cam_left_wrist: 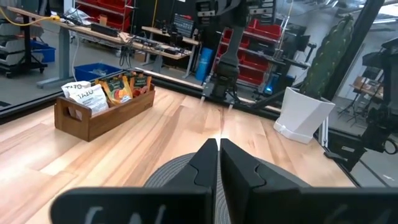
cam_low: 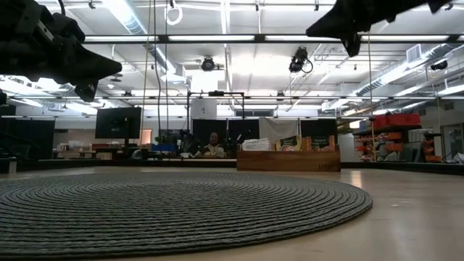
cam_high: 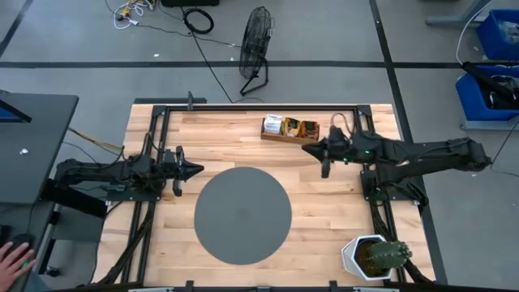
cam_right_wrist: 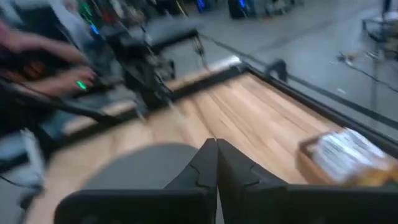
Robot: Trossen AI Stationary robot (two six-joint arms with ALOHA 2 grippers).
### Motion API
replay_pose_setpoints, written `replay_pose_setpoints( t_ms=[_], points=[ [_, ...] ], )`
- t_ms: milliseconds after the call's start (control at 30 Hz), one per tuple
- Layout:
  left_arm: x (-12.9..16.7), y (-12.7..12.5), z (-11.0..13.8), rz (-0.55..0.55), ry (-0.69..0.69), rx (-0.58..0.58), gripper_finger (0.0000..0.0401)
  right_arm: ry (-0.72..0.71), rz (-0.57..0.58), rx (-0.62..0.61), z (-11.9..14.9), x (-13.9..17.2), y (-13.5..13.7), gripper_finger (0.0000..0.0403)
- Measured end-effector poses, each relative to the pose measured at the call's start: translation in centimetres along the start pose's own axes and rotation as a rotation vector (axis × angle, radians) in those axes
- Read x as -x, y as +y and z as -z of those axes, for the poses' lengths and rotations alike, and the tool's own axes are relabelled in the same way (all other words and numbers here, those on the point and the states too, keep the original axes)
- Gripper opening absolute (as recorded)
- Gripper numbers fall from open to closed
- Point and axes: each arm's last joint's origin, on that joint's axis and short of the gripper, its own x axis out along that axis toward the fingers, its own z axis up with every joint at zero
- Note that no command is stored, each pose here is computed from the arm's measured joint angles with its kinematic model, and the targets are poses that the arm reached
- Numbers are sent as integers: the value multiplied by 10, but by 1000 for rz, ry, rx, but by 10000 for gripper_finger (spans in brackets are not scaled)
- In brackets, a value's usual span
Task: Pick & Place Tea
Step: Return to Home Position
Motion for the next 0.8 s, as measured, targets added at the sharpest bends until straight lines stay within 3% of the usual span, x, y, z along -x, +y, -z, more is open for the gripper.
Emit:
replay_pose_setpoints(
  t_ms=[233, 533, 800],
  points=[
    [0, 0, 0, 1, -1, 0, 23, -232, -175, -41, 21, 18, -8, 5],
    [0, 0, 0, 0, -1, 1, 23, -400, -274, 9, 31, 50, -17, 4],
    [0, 0, 0, 1, -2, 1, 23, -510, -302, 3, 57, 61, -27, 4]
  ],
)
